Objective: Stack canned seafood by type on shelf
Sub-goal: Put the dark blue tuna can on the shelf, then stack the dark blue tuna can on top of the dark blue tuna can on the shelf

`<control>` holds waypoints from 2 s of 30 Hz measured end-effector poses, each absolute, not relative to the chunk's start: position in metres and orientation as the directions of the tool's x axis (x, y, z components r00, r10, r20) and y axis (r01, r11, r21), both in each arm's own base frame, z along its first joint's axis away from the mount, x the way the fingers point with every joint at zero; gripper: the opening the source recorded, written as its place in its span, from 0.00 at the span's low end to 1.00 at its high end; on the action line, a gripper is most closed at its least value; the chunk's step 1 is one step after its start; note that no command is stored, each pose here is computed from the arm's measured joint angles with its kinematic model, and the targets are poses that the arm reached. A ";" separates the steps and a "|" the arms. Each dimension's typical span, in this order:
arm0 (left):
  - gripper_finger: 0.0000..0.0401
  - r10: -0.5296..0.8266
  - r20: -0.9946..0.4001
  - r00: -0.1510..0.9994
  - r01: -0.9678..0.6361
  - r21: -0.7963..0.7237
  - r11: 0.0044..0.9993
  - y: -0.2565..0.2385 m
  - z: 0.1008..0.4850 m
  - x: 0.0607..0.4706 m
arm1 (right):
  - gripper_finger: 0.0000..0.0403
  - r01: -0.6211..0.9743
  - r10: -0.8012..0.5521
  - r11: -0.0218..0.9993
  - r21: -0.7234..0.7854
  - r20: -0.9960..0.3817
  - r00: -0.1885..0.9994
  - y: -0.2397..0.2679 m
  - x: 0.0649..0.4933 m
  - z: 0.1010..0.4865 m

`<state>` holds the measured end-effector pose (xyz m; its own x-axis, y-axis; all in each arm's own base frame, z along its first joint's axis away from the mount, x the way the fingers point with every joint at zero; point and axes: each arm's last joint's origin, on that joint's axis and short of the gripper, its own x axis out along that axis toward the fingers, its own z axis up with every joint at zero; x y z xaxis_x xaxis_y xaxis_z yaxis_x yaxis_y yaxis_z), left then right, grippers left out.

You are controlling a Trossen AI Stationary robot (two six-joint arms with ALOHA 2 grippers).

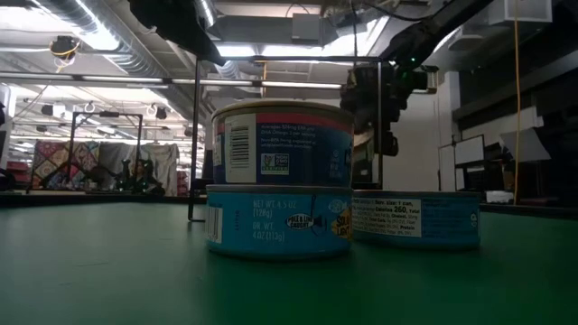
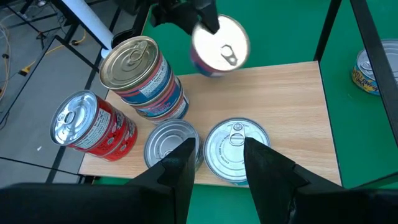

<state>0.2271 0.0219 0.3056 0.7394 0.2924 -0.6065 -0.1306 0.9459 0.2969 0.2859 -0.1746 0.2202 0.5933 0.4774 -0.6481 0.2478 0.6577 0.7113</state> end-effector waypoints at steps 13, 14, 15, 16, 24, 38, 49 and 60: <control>0.33 0.292 -0.607 0.739 -0.131 0.297 0.946 0.022 0.306 0.227 | 0.48 0.201 0.435 0.743 0.638 -0.690 0.579 -0.144 0.313 0.222; 0.33 0.293 -0.607 0.739 -0.131 0.297 0.946 0.022 0.306 0.227 | 0.48 0.204 0.429 0.749 0.630 -0.696 0.576 -0.143 0.314 0.221; 0.33 0.293 -0.607 0.739 -0.131 0.297 0.946 0.022 0.306 0.227 | 0.48 0.206 0.423 0.754 0.624 -0.701 0.574 -0.142 0.314 0.221; 0.33 0.292 -0.607 0.739 -0.131 0.297 0.946 0.022 0.306 0.227 | 0.48 0.208 0.420 0.757 0.620 -0.705 0.571 -0.141 0.315 0.221; 0.33 0.293 -0.607 0.739 -0.131 0.297 0.946 0.022 0.306 0.227 | 0.48 0.229 0.402 0.757 0.612 -0.713 0.574 -0.137 0.318 0.222; 0.33 0.292 -0.608 0.738 -0.130 0.297 0.946 0.022 0.305 0.227 | 0.48 0.303 0.346 0.757 0.579 -0.749 0.565 -0.138 0.322 0.216; 0.33 0.293 -0.608 0.738 -0.130 0.297 0.946 0.022 0.305 0.227 | 0.50 0.321 0.323 0.763 0.561 -0.761 0.563 -0.139 0.322 0.216; 0.33 0.292 -0.608 0.738 -0.130 0.297 0.946 0.022 0.305 0.227 | 0.69 0.395 0.212 0.795 0.461 -0.820 0.531 -0.142 0.321 0.213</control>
